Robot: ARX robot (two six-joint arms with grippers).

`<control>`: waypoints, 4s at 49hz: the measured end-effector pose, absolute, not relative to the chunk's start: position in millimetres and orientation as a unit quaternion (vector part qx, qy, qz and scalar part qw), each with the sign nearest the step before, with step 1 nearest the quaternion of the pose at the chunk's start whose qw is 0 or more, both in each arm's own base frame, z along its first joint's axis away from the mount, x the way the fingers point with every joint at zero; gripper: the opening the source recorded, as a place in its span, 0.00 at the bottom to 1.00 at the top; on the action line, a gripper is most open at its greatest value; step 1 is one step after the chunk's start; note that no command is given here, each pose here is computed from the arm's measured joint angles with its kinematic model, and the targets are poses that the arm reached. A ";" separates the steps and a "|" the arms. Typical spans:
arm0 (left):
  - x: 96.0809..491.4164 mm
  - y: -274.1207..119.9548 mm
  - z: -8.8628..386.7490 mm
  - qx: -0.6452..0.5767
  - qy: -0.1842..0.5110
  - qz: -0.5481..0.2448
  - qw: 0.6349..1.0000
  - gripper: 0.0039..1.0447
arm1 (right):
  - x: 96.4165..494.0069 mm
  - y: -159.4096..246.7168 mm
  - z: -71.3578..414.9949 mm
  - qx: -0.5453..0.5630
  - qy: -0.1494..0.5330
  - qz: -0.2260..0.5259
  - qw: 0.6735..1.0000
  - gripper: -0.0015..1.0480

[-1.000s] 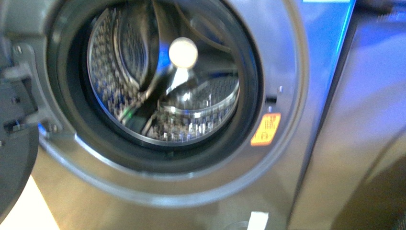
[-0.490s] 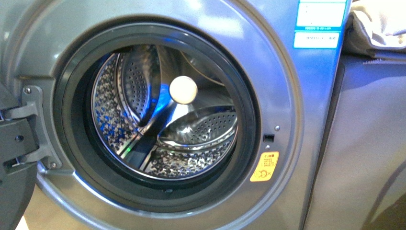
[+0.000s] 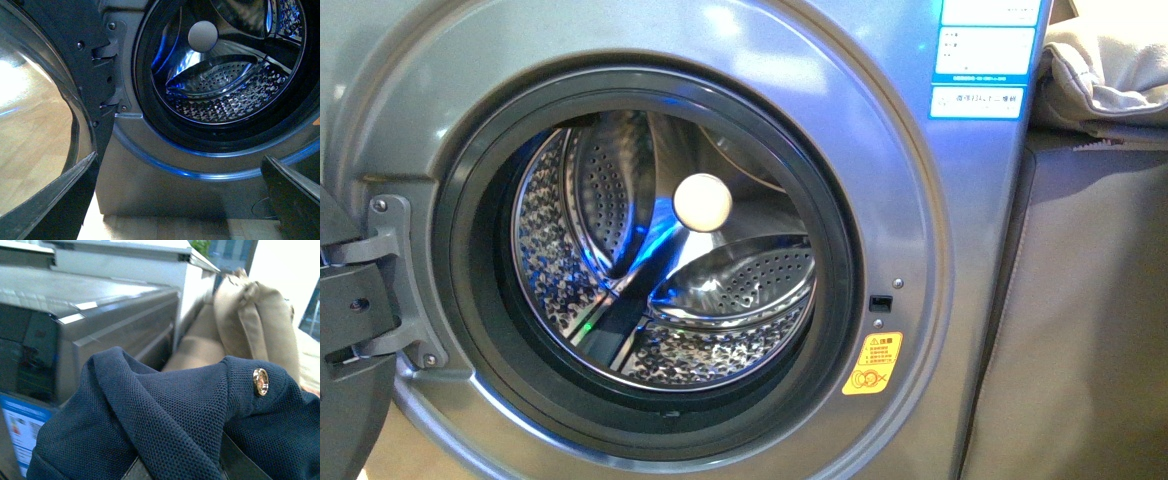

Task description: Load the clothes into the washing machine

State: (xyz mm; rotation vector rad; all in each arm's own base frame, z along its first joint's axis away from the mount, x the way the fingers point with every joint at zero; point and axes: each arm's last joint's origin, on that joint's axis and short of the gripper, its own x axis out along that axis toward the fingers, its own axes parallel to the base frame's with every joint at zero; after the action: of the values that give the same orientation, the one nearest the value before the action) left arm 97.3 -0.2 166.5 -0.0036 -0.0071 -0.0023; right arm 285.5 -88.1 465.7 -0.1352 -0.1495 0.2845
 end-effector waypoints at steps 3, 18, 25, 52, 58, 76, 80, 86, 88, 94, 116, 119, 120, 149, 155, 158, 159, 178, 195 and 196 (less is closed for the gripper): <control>97.3 -0.2 166.5 -0.002 -0.004 -0.001 1.000 0.94 | 283.0 -66.3 477.8 -0.070 -0.090 0.161 0.980 0.08; 97.3 -0.2 166.5 -0.002 -0.004 -0.001 1.000 0.94 | 294.1 31.0 499.4 -0.059 -0.103 0.245 0.962 0.08; 97.3 -0.2 166.5 -0.002 -0.004 -0.001 1.000 0.94 | 301.2 62.4 498.4 -0.061 -0.096 0.270 0.956 0.08; 97.3 -0.2 166.5 -0.002 -0.004 -0.001 1.000 0.94 | 310.0 166.6 478.8 -0.042 -0.067 0.387 0.919 0.08; 97.3 -0.2 166.5 -0.002 -0.004 -0.001 1.000 0.94 | 304.1 182.0 477.7 -0.033 -0.068 0.414 0.907 0.08; 97.3 -0.2 166.5 -0.002 -0.004 -0.001 1.000 0.94 | 301.2 193.9 476.8 -0.019 -0.074 0.437 0.896 0.08; 97.3 -0.2 166.5 -0.002 -0.004 -0.001 1.000 0.94 | 301.2 193.9 476.9 -0.019 -0.074 0.437 0.896 0.08; 97.3 -0.2 166.5 -0.002 -0.004 -0.001 1.000 0.94 | 301.2 193.9 476.9 -0.018 -0.074 0.437 0.896 0.08; 97.3 -0.2 166.5 -0.002 -0.004 -0.001 1.000 0.94 | 301.2 193.9 476.9 -0.018 -0.074 0.437 0.896 0.08; 97.3 -0.2 166.5 -0.002 -0.004 -0.001 1.000 0.94 | 301.2 194.0 476.9 -0.018 -0.074 0.437 0.896 0.08; 101.8 -0.6 168.7 -0.052 0.014 -0.116 0.992 0.94 | 301.3 193.8 476.9 -0.018 -0.074 0.437 0.896 0.08; 106.9 -2.4 175.1 -0.073 0.020 -0.175 0.982 0.94 | 301.3 193.9 476.9 -0.018 -0.074 0.436 0.897 0.08; 110.7 -2.8 180.9 -0.078 0.018 -0.194 0.978 0.94 | 301.1 194.2 476.8 -0.018 -0.074 0.438 0.896 0.08; 194.5 -15.0 271.1 -0.065 -0.082 -0.354 0.929 0.94 | 301.2 194.1 476.8 -0.018 -0.073 0.437 0.896 0.08; 204.7 -17.1 279.0 -0.075 -0.095 -0.381 0.917 0.94 | 301.1 194.2 476.8 -0.018 -0.073 0.438 0.896 0.08; 209.7 -19.2 286.9 -0.075 -0.101 -0.383 0.915 0.94 | 301.1 194.2 476.8 -0.018 -0.074 0.438 0.896 0.08; 211.3 -19.8 289.3 -0.074 -0.102 -0.383 0.915 0.94 | 301.1 194.2 476.8 -0.018 -0.073 0.438 0.896 0.08; 239.8 -20.2 316.1 -0.030 -0.113 -0.356 0.927 0.94 | 301.1 194.2 476.8 -0.018 -0.073 0.438 0.896 0.08; 237.0 -25.3 315.9 -0.019 -0.110 -0.414 0.903 0.94 | 301.1 194.2 476.8 -0.018 -0.073 0.438 0.896 0.08; 236.7 -25.9 315.3 -0.021 -0.110 -0.416 0.903 0.94 | 301.1 194.2 476.8 -0.018 -0.073 0.438 0.896 0.08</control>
State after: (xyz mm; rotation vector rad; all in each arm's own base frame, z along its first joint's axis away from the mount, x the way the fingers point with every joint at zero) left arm 236.7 -25.9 315.3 -0.0426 -0.2268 -0.8600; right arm 301.1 194.2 476.8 -0.0363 -0.1522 0.9070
